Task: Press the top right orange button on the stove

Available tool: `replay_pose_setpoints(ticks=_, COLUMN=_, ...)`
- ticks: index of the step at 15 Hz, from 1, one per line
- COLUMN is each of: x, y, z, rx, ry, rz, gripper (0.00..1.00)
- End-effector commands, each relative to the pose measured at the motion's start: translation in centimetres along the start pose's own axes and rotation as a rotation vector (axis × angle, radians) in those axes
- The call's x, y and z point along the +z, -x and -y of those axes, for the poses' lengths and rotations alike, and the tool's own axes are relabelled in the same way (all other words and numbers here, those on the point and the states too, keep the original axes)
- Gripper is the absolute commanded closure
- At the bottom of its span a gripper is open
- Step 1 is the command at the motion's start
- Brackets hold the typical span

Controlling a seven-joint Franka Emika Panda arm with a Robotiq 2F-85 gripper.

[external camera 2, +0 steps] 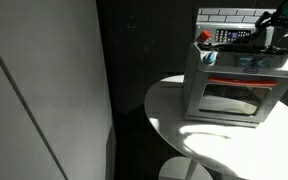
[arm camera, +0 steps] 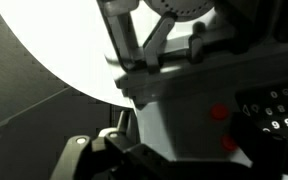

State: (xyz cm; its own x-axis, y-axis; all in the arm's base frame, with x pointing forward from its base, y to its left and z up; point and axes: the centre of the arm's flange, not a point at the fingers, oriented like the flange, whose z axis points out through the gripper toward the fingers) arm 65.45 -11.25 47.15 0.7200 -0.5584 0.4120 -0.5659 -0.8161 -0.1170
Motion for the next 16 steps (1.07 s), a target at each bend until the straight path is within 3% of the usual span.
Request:
replay_pose_setpoints(ticks=1, x=-2.5, y=0.1, z=-0.8, rx=-0.01, ry=0.011, rz=0.076, gripper=0.0)
replay_pose_setpoints(ticks=9, x=-8.5, y=2.9, z=-3.6, rx=-0.123, ry=0.042, rz=0.298, gripper=0.0)
replay_pose_setpoints(ticks=16, x=-13.4, y=7.4, z=-6.1, rx=-0.239, ry=0.081, rz=0.508, gripper=0.0)
